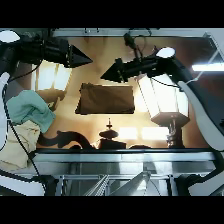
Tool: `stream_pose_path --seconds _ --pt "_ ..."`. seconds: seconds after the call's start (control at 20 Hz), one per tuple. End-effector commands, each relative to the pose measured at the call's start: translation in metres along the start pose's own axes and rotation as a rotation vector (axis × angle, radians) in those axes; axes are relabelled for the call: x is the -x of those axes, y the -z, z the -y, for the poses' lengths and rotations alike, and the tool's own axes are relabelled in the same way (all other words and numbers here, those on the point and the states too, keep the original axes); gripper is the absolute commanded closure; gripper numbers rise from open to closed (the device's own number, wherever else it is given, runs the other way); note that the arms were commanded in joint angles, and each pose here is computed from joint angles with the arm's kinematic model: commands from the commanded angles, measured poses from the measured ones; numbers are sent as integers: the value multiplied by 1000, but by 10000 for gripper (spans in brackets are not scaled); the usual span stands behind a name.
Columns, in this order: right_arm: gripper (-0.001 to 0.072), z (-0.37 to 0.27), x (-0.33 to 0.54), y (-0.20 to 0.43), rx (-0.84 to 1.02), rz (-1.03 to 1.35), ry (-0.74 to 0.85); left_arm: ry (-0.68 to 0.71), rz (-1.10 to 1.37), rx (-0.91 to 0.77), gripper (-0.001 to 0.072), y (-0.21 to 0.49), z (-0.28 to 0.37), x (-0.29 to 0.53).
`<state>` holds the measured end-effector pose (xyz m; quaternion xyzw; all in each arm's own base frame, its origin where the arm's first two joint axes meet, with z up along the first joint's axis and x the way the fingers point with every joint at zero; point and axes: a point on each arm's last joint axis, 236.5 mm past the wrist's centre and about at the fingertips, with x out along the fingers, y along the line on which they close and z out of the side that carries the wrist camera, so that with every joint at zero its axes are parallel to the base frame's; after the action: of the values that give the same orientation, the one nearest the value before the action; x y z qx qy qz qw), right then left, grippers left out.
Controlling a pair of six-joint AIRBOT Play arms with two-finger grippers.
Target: Fold the shirts.
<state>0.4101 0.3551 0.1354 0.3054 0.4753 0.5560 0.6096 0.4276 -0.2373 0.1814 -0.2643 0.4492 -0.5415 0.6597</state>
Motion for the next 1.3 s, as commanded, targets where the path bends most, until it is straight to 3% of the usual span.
stream_pose_path --seconds 0.0,0.2,0.25,0.3,0.35,0.5,0.55,0.9,0.95,1.15,1.2,1.25 --pt "700 -12 43 34 -2 -13 -9 36 -77 28 679 23 0 -15" --pt "691 92 50 81 -88 152 277 44 -96 44 679 31 -2 -31" --pt "651 113 54 85 -128 182 321 39 -86 47 679 29 -4 -34" --pt "363 126 59 86 -141 182 341 37 -84 48 679 29 -4 -35" --pt "141 138 65 83 -163 203 357 38 -83 48 679 29 -4 -35" --pt "122 180 98 61 -196 301 453 32 -73 49 679 27 -7 -30" --pt "38 193 111 55 -199 319 483 29 -67 47 679 25 -9 -27" --pt "29 252 85 65 -379 248 444 18 -41 11 679 21 -17 -11" --pt "79 251 73 69 -412 234 419 19 -42 7 679 22 -18 -9" --pt "94 225 31 65 -410 177 306 20 -44 -6 679 22 -19 -5" --pt "169 216 25 64 -404 159 272 22 -49 -5 678 24 -18 -4" --pt "359 207 21 61 -393 148 245 24 -51 -5 679 24 -18 -4"
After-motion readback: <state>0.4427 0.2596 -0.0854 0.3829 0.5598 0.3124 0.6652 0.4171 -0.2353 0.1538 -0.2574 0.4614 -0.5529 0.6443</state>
